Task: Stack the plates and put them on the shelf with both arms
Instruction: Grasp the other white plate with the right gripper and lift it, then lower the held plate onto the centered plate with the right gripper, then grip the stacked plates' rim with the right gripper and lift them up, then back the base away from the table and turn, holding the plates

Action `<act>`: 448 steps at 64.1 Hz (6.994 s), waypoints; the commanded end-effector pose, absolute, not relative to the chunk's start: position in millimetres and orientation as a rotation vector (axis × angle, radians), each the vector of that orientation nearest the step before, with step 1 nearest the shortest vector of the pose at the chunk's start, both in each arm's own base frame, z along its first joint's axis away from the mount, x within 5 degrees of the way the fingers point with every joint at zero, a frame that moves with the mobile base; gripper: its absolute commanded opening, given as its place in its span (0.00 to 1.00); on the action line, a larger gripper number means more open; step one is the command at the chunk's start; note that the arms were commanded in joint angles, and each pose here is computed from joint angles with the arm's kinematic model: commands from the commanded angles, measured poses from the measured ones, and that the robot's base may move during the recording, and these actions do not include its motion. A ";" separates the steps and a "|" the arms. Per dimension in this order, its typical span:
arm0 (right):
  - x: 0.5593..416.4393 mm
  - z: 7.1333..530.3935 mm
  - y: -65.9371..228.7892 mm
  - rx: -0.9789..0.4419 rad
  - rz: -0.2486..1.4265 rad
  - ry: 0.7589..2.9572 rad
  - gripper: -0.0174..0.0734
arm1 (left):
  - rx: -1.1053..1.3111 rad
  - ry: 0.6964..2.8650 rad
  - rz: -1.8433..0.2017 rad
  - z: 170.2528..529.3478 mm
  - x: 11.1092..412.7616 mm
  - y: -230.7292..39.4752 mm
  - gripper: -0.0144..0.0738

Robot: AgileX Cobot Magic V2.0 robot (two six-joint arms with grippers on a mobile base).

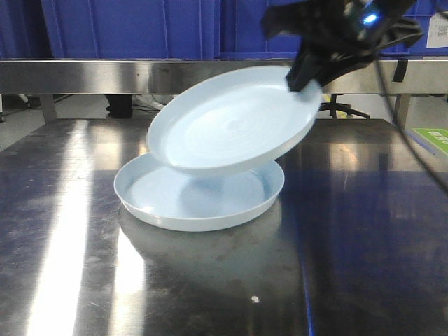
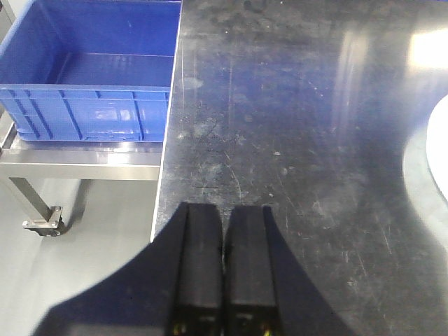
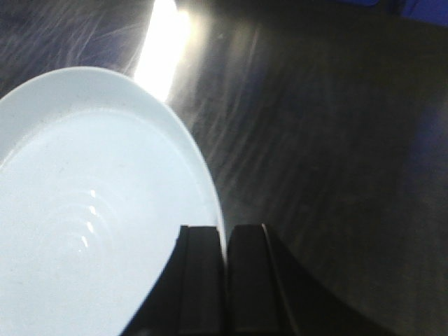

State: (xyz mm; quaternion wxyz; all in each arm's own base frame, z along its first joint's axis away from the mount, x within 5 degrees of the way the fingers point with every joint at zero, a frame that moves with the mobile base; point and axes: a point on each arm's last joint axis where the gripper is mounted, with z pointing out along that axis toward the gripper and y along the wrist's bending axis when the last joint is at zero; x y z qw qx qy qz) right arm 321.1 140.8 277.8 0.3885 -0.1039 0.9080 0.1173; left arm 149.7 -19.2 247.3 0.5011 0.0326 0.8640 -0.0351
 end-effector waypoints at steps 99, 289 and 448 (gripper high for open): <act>312.0 334.0 148.5 -0.318 0.339 2.051 0.25 | 0.076 1.979 -0.109 263.6 154.9 -20.8 0.26; 91.3 292.2 -12.4 0.223 -0.004 1.683 0.24 | 0.076 1.979 -0.109 263.6 154.9 -20.8 0.26; 91.3 292.2 -12.4 0.223 -0.004 1.683 0.24 | 0.076 1.979 -0.109 263.6 154.9 -20.8 0.26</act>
